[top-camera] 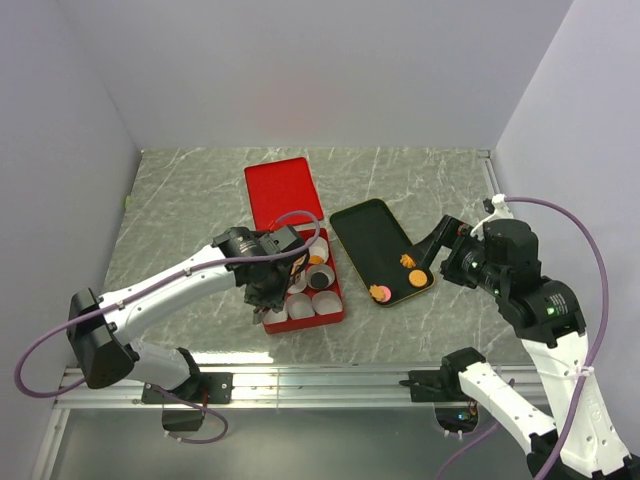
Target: Pack the cookies
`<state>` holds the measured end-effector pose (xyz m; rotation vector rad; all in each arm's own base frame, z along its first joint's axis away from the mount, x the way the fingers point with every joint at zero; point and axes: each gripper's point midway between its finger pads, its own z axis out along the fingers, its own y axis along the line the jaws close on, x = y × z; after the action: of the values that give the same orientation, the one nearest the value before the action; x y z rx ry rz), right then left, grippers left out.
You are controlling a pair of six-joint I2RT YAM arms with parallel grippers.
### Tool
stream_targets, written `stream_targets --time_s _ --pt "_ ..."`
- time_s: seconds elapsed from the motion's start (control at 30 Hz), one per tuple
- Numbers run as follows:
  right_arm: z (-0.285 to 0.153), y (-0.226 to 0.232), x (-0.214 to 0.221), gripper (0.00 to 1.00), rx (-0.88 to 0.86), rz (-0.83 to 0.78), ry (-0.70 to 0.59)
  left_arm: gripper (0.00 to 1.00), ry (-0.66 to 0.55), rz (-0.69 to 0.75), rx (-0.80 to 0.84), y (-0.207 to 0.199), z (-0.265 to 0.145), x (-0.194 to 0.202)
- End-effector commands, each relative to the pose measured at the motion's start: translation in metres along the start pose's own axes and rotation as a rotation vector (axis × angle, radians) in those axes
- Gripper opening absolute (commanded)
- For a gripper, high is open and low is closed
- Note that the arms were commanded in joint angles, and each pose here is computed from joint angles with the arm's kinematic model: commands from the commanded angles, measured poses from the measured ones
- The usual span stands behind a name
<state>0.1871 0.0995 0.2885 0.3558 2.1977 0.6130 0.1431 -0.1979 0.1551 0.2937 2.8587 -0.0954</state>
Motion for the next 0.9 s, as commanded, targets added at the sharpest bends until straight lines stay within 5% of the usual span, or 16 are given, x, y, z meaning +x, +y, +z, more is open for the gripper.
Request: stream_targets --time_s 0.0,0.3,0.87 --pt "0.002 0.001 -0.007 1.00 -0.005 0.002 -0.040 0.26 -0.013 0.018 0.030 -0.009 0.001 -0.005" --pt "0.002 -0.003 -0.005 1.00 0.009 -0.007 -0.041 0.42 -0.016 0.029 0.018 -0.011 0.000 -0.009" --pt "0.003 -0.004 -0.009 1.00 0.018 -0.014 -0.053 0.48 -0.045 0.027 0.019 -0.015 -0.015 -0.023"
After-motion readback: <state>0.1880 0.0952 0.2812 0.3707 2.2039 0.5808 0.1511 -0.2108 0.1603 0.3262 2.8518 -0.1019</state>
